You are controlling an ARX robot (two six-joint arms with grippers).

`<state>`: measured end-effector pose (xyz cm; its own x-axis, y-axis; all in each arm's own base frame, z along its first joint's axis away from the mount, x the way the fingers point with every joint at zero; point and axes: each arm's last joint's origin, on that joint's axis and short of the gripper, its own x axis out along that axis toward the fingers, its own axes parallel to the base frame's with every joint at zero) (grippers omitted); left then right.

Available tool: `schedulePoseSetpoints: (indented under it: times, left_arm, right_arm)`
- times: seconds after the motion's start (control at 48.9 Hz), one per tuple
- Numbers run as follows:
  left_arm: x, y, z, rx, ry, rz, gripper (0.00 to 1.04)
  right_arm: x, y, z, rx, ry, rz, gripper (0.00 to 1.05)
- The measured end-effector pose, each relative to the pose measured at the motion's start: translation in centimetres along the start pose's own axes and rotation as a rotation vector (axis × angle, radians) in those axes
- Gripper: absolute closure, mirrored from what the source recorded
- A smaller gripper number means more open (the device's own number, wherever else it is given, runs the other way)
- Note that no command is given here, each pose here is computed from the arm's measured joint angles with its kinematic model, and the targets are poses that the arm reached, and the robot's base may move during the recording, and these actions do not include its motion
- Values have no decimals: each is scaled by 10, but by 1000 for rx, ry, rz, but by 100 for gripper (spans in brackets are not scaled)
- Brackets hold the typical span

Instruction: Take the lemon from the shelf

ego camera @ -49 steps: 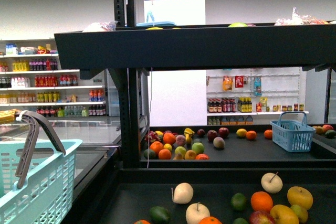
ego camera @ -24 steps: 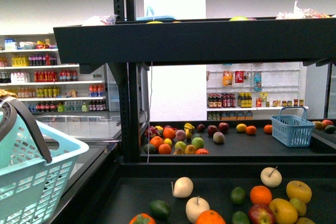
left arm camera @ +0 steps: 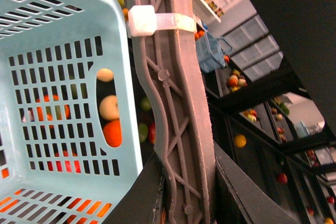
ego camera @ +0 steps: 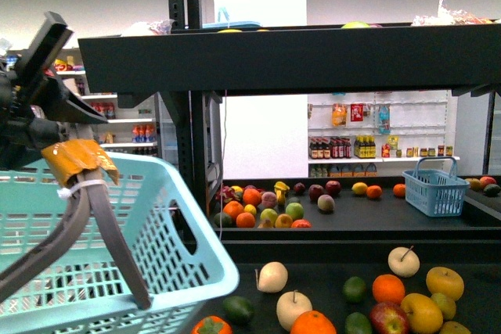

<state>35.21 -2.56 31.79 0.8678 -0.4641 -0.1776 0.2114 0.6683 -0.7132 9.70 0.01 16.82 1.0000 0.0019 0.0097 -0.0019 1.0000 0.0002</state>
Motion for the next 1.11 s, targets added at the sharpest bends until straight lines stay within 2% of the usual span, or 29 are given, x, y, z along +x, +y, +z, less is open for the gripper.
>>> schedulePoseSetpoints:
  times: [0.205, 0.45, 0.737, 1.105]
  left_arm:
    - [22, -14, -26, 44, 73, -57, 86]
    - [64, -13, -65, 114, 210, -83, 86]
    - [94, -20, -81, 226, 292, -135, 86]
    - [121, -22, -110, 245, 351, -165, 86]
  right_arm:
    - [0, 0, 0, 0, 0, 0, 8]
    - [0, 0, 0, 0, 0, 0, 8]
    - [0, 0, 0, 0, 0, 0, 8]
    - [0, 0, 0, 0, 0, 0, 8]
